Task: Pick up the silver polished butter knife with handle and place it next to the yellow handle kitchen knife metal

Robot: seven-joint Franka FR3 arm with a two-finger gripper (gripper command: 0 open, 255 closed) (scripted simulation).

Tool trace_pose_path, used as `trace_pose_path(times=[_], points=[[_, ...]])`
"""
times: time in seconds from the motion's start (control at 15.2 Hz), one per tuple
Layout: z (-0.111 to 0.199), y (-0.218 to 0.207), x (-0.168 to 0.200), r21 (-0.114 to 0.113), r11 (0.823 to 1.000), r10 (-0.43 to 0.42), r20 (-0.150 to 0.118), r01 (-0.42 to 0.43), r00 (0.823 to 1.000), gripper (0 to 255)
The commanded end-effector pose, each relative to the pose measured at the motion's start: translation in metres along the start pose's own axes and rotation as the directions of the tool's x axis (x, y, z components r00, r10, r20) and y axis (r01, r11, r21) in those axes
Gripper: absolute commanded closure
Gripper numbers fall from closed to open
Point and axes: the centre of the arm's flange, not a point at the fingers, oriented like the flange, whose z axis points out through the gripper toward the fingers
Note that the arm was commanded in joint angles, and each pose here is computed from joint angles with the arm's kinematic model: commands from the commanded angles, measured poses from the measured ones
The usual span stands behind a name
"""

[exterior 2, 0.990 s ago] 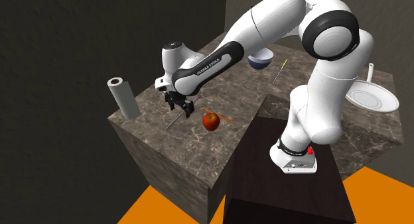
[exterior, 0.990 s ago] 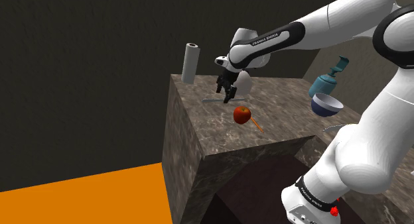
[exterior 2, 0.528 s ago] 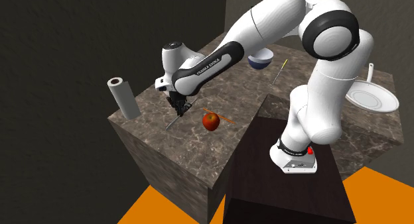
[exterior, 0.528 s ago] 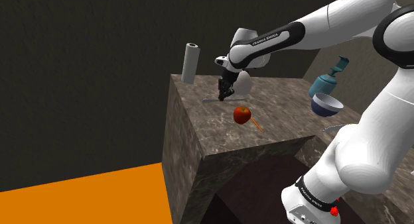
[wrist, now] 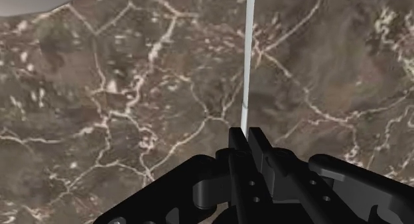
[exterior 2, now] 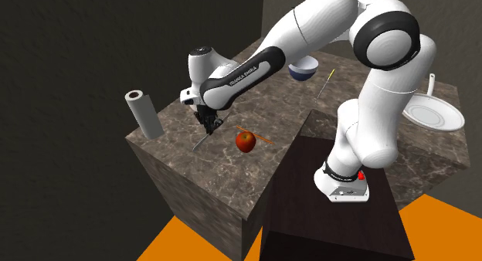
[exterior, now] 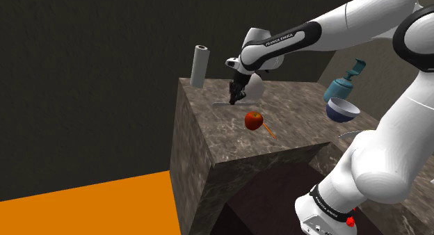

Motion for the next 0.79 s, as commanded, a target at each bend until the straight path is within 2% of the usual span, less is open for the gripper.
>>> trace_pose_path(times=[0.0, 0.73], points=[[-0.010, 0.000, 0.001, 0.000, 1.000, 0.000, 0.000, 0.000, 1.000, 255], [-0.068, 0.000, 0.004, 0.000, 1.000, 0.000, 0.000, 0.000, 1.000, 255]])
